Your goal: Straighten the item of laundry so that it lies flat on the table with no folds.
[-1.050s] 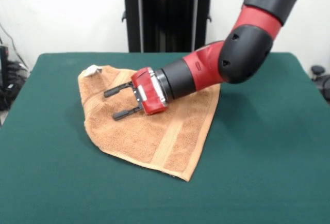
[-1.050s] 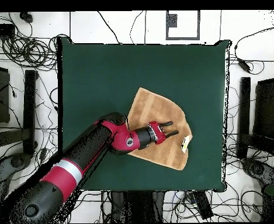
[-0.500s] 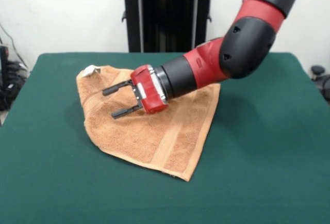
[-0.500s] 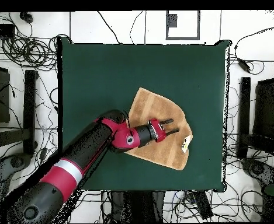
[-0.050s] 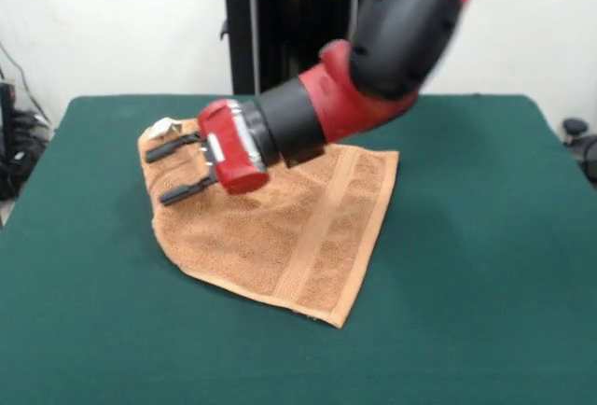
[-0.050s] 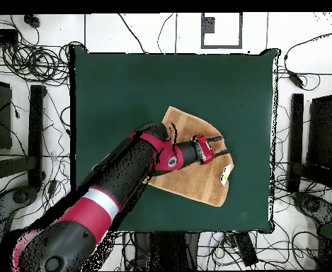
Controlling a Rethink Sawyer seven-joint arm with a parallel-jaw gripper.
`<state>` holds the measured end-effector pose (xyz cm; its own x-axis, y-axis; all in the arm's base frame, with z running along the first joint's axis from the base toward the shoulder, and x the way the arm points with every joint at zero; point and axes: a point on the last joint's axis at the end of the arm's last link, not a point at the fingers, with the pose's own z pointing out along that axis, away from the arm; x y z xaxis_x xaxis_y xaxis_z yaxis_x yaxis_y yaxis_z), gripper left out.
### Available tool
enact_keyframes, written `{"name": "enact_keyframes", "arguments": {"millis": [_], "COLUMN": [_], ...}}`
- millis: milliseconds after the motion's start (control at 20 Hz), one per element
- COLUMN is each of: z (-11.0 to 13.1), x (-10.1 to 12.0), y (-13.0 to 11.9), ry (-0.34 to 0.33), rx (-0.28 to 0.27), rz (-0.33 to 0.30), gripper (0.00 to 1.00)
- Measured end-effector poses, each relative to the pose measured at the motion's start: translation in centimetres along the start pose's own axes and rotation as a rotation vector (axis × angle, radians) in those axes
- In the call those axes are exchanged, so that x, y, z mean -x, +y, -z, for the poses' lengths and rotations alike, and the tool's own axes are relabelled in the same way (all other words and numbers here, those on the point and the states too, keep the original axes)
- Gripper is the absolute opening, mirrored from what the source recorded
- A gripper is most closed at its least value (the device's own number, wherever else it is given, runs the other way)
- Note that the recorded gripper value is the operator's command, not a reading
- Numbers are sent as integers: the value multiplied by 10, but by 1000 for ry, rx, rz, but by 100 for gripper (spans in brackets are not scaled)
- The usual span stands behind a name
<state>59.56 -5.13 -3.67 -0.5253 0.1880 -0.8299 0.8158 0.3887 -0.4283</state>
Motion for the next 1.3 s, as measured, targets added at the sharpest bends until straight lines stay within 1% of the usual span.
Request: {"name": "enact_keyframes", "arguments": {"millis": [100,300,350,450,550,650,800,850,1000,1050,1150,1200,1300], "z": [-13,-41,-54,-63,-75,-90,-101,-109,-127,-139,-147,-155,-159], "x": [18,48,59,65,69,66,58,50,30,15,4,13,17], "y": [-4,-12,-16,-21,-27,-33,-38,-41,-49,-55,-60,-65,-69], "ry": [38,104,133,158,201,272,341,389,512,591,647,690,719], "rx": [13,42,51,56,64,78,89,95,105,112,123,152,166], "rz": [-53,-150,-194,-227,-273,-336,-389,-421,-488,-520,-538,-567,-577], "gripper": [100,100,100,100,100,100,100,100,100,100,100,100,100]}}
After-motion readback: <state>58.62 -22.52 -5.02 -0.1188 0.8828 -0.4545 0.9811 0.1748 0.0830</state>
